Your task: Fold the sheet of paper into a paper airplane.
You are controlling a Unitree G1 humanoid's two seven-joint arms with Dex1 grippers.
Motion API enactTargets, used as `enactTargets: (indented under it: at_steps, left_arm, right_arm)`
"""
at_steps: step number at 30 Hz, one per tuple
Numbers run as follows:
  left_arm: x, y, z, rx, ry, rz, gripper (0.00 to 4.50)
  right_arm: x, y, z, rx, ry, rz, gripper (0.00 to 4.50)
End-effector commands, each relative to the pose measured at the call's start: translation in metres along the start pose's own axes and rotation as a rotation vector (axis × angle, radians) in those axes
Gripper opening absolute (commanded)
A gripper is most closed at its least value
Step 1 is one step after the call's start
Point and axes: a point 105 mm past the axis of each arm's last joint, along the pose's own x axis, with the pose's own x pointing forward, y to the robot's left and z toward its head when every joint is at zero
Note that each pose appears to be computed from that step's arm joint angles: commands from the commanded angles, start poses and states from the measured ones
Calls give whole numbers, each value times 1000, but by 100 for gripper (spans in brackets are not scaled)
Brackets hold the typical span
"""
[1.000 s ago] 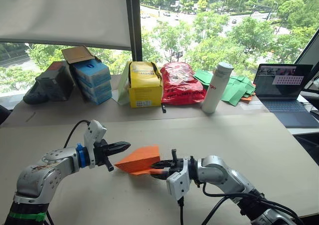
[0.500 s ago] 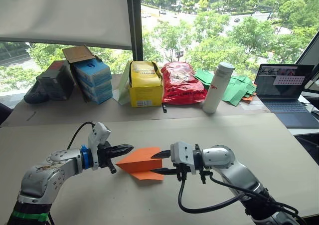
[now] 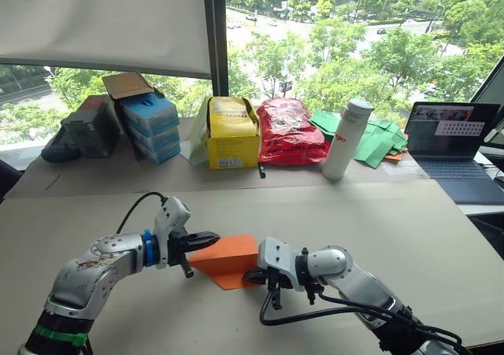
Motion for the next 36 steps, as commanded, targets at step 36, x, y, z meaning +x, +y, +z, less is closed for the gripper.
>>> enactTargets:
  at_steps: [36]
  left_arm:
    - [0,-63,-42,359,165,-268,0]
  right_arm:
    - [-44,-20,20,107,-20,-90,4]
